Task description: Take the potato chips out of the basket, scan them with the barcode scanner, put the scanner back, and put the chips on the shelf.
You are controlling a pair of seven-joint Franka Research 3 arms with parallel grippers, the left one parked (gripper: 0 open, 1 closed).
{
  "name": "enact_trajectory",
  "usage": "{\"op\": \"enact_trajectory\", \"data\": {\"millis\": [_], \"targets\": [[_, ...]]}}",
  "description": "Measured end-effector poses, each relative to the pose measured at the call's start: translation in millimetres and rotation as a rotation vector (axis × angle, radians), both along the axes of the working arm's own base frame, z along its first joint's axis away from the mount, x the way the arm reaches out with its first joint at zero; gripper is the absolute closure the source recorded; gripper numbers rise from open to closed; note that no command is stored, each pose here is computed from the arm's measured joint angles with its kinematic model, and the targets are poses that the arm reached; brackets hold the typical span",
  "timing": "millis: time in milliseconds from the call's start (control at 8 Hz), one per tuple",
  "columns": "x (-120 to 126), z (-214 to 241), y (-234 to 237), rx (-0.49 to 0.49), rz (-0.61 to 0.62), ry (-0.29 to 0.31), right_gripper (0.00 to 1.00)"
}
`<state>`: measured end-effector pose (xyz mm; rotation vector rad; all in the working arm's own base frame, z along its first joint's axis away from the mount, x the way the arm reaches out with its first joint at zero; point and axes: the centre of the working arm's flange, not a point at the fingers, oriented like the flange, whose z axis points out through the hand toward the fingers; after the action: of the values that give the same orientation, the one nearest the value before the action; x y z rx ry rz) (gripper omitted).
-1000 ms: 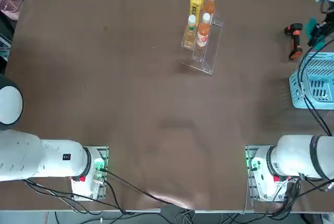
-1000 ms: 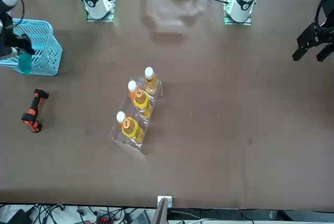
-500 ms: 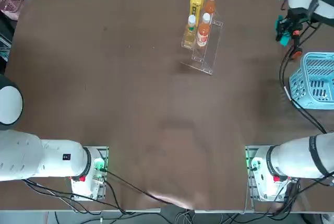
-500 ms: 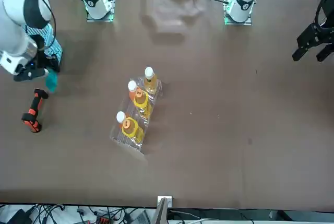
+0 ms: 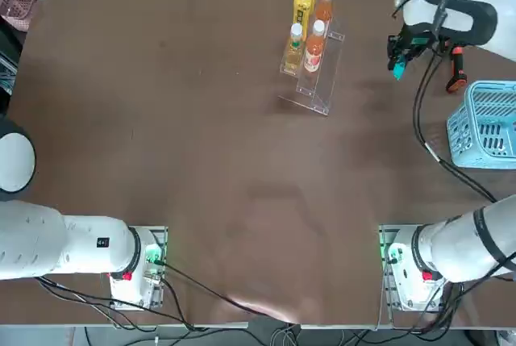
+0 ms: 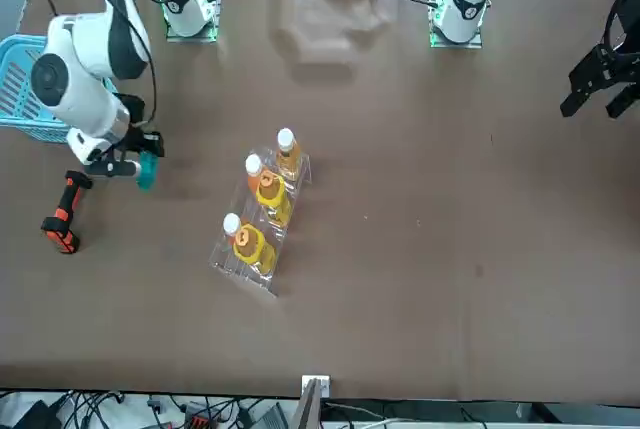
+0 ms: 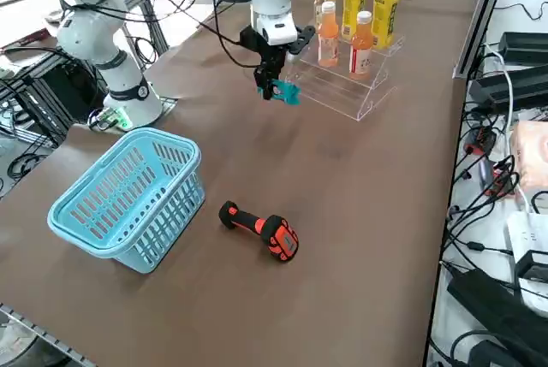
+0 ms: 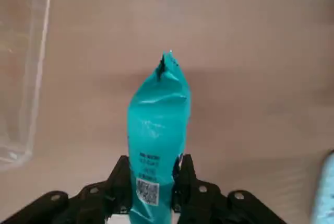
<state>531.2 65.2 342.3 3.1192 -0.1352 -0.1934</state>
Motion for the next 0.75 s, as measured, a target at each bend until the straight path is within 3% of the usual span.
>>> {"op": "enact_trajectory", "data": {"millis": [750], "targets": [[6,-58,146,0.027,-0.176,-0.043,0.67]]}}
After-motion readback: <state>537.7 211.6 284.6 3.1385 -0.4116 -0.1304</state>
